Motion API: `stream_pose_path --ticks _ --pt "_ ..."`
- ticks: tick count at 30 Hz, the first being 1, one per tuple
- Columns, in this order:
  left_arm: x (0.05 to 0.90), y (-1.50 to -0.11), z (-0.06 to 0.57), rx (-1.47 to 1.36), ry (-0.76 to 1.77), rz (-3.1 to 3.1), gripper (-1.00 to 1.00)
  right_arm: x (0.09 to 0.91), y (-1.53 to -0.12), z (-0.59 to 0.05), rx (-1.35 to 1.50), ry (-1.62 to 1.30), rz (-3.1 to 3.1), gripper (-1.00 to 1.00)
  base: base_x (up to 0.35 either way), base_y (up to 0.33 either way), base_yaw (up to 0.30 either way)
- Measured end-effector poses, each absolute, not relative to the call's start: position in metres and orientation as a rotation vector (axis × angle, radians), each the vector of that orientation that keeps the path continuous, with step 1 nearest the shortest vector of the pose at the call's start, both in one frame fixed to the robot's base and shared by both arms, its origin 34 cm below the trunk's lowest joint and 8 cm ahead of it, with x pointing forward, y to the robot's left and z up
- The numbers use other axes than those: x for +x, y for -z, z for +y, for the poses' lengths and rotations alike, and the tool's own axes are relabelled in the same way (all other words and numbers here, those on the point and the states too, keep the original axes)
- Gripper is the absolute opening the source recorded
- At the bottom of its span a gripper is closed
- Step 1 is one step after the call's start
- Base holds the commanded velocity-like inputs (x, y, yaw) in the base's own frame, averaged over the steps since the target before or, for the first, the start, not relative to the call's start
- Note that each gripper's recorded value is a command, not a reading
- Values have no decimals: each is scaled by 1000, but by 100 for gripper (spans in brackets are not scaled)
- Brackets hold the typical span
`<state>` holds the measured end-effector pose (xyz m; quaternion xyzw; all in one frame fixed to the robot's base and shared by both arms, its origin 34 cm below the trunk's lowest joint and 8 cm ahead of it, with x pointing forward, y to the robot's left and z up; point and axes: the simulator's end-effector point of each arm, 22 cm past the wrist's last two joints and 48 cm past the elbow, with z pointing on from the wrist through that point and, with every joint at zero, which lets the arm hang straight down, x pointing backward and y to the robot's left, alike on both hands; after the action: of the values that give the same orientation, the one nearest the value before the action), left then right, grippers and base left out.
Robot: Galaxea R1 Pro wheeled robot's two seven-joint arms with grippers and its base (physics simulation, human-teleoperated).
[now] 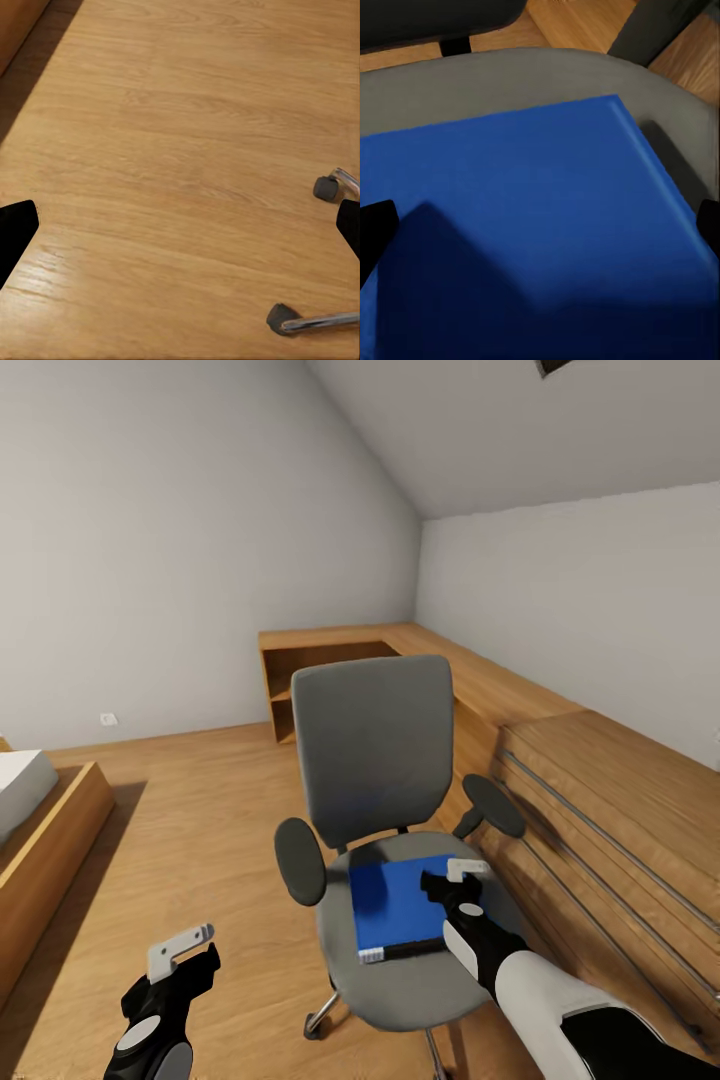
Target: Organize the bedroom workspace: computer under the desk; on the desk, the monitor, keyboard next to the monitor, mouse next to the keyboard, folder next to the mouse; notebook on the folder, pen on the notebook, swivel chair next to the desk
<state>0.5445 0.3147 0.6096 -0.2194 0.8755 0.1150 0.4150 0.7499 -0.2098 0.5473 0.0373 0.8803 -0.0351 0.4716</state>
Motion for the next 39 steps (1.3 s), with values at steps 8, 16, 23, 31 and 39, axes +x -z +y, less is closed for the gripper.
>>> stream_pose_path --ticks 8,16,23,31,39 --pt "545 -609 315 -552 -288 2200 100 750 -548 -210 95 86 2155 100 -226 0 0" --pt "544 -609 315 -552 -288 2200 100 749 -547 -210 95 86 2156 100 -155 0 0" --pt "544 -609 314 -551 -288 2200 100 748 -545 -211 95 88 2160 100 -169 0 0" --pt "545 -609 314 -551 -288 2200 100 748 -545 -211 95 88 2157 100 -205 0 0" --pt "544 -610 314 -552 -285 2200 100 748 -546 -210 91 87 2160 100 -31 0 0"
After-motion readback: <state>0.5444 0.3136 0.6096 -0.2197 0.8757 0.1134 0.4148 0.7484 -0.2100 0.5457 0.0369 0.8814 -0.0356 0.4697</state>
